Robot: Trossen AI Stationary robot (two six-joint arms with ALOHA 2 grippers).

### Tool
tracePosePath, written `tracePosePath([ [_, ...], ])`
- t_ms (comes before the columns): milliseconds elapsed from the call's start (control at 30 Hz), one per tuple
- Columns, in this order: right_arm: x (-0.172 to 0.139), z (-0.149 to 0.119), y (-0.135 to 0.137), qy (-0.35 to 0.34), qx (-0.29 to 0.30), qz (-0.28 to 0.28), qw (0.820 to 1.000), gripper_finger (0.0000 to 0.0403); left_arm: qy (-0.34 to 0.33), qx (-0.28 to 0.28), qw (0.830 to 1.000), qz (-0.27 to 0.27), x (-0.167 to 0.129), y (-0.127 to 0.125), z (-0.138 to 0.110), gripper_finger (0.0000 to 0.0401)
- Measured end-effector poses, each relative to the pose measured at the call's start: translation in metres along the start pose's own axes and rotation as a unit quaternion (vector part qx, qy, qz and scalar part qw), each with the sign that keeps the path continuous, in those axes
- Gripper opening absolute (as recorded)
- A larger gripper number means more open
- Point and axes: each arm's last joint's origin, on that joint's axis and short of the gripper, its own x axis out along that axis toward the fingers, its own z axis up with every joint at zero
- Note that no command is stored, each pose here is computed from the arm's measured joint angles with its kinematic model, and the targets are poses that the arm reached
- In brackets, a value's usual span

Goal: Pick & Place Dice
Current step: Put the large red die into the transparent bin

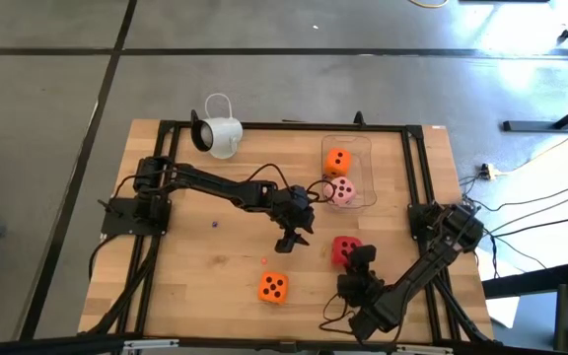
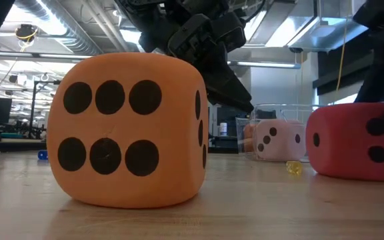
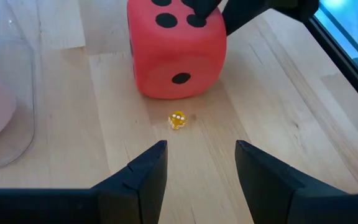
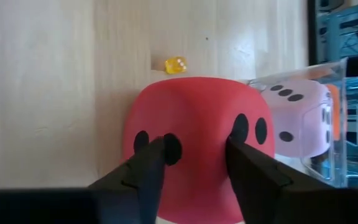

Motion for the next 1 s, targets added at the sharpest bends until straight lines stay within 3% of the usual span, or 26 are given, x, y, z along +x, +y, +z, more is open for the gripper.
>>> tracePosePath([
  [233, 0.001, -0.001, 0.001, -0.004, 0.016, -0.008, 1.0, 0.0049, 0.0, -0.004, 1.0, -0.001, 0.0, 0.0, 0.0, 0.0178],
  [500, 0.0, -0.002, -0.004, -0.011, 0.091, -0.026, 0.995, 0.0047, 0.004, -0.011, 1.0, -0.001, 0.0, 0.0, -0.001, 0.0175],
  [767, -0.025, 0.006, -0.033, 0.049, 0.114, -0.062, 0.99, 0.003, 0.01, -0.013, 1.0, -0.001, 0.0, 0.0, -0.002, 0.0176],
  [1000, -0.053, 0.028, -0.051, -0.015, 0.16, -0.03, 0.987, 0.0013, 0.01, -0.017, 1.0, 0.0, 0.0, 0.0, -0.002, 0.0175],
])
